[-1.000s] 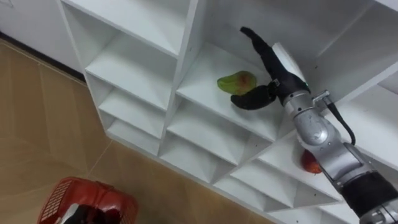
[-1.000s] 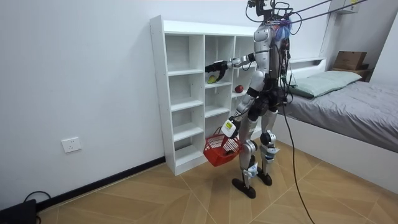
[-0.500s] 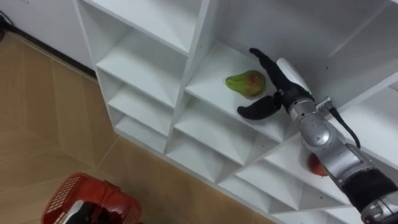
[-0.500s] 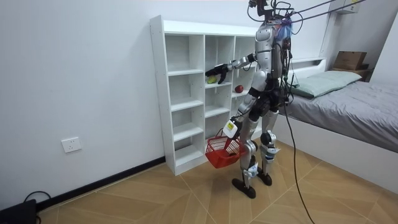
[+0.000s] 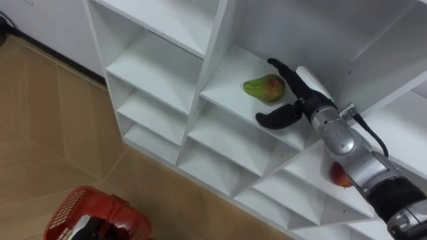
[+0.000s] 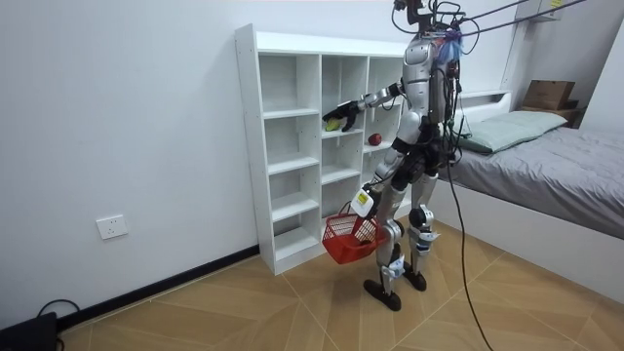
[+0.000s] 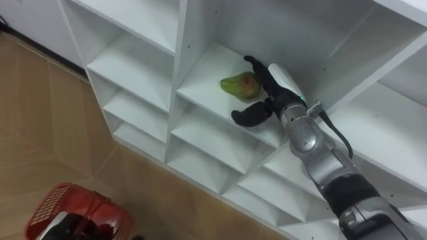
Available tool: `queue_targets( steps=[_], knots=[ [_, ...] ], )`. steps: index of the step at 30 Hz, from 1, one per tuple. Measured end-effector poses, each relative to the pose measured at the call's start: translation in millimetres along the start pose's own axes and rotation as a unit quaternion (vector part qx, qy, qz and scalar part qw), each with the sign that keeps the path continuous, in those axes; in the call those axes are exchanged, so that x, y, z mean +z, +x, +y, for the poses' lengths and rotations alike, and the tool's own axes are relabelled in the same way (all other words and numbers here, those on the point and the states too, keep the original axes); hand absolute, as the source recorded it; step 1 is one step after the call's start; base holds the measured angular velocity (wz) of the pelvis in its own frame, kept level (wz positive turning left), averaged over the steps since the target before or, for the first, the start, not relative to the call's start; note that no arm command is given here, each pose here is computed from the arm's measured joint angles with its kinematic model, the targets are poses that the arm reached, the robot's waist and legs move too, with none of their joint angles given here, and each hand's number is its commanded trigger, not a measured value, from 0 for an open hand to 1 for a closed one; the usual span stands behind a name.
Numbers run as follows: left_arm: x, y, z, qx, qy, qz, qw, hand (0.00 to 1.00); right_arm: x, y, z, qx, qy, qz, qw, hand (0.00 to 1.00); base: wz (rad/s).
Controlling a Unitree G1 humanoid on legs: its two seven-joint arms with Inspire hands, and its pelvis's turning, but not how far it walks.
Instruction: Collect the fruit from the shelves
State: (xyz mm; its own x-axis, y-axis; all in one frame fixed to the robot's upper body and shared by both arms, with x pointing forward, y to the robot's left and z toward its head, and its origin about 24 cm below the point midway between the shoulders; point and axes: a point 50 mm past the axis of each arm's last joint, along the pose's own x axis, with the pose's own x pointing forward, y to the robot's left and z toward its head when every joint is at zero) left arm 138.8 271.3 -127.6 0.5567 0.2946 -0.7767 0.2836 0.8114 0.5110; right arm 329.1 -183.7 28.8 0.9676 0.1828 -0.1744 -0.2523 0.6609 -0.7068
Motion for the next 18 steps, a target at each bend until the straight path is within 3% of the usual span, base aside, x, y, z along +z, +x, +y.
queue_targets(
  steps=[18],
  knots=[
    [7.0, 0.5, -8.8, -0.022, 0.012, -0.012, 1.0, 1.0, -4.7, 2.7, -2.3, 0.024, 0.018, 0.015, 0.999, 0.0, -0.01]
  ],
)
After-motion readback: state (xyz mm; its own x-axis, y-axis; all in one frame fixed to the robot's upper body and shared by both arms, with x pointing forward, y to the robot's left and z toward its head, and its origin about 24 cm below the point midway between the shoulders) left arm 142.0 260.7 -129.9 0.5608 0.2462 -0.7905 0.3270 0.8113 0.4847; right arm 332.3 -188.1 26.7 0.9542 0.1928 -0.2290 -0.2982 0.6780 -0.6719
